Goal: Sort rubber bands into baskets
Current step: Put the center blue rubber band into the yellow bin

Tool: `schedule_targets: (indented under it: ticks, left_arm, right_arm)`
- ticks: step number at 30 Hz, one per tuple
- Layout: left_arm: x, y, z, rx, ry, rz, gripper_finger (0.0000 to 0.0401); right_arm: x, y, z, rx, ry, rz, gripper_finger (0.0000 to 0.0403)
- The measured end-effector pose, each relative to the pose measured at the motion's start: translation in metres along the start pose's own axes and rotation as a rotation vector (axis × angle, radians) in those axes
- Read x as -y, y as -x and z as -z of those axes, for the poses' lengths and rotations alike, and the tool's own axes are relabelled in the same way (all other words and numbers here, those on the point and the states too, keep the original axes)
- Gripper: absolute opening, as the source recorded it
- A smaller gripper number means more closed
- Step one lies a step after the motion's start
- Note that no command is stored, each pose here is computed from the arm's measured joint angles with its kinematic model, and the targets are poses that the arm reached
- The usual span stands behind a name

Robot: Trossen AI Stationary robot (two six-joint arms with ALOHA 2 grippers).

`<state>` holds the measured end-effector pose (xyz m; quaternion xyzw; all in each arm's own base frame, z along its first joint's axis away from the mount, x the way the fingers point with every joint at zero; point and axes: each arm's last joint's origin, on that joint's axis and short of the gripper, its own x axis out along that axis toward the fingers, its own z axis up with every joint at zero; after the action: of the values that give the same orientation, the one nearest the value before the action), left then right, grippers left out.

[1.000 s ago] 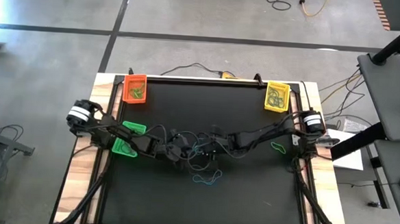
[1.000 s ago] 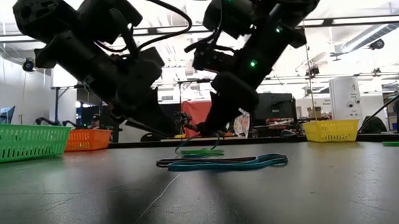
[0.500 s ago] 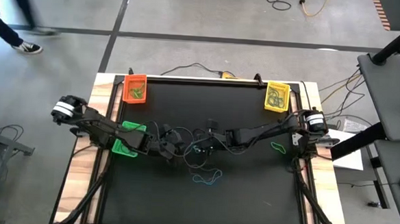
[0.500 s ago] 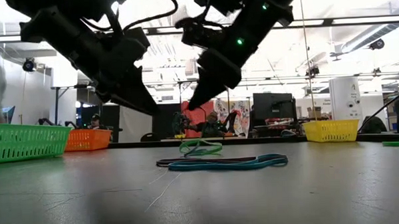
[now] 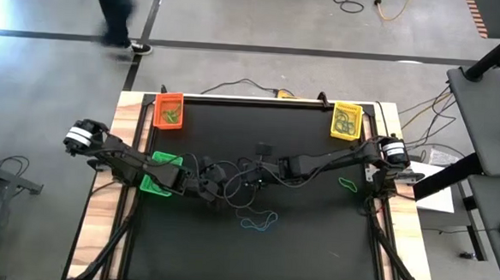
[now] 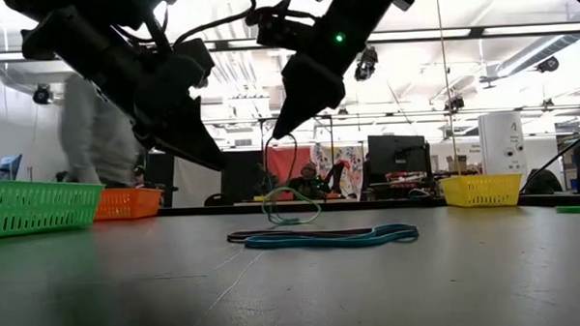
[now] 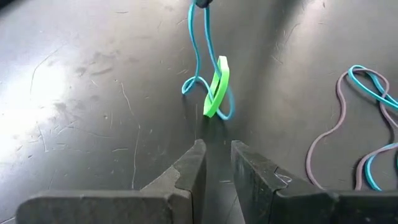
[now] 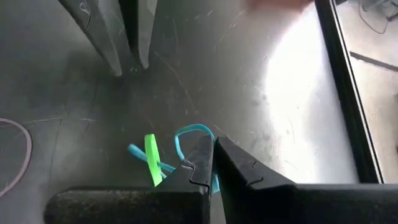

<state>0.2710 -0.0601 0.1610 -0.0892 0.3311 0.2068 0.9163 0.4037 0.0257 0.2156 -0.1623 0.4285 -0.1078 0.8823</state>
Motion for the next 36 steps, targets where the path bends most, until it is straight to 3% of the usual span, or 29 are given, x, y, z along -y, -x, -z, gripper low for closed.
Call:
schedule_targets:
  ticks: [7, 18, 25, 31, 36]
  left_arm:
    - [0.001, 0.0, 0.001, -0.002, -0.004, 0.002, 0.0061]
    - [0.001, -0.002, 0.003, 0.0, -0.01, -0.023, 0.0061]
    - [0.0, 0.0, 0.002, 0.002, -0.012, -0.023, 0.0061]
    - [0.002, 0.011, 0.002, -0.007, -0.193, 0.002, 0.0061]
    - [-0.001, 0.021, -0.002, -0.002, -0.199, 0.007, 0.0062]
  right_arm:
    - [0.004, 0.001, 0.004, -0.054, 0.045, 0.054, 0.0009]
    - [0.014, 0.03, -0.034, 0.01, 0.109, 0.072, 0.0009]
    - [0.019, 0.041, -0.041, -0.007, 0.125, 0.08, 0.0009]
    - [0.018, 0.041, -0.035, -0.066, 0.15, 0.07, 0.0009]
    - [0.018, 0.042, -0.025, -0.163, 0.155, 0.071, 0.0009]
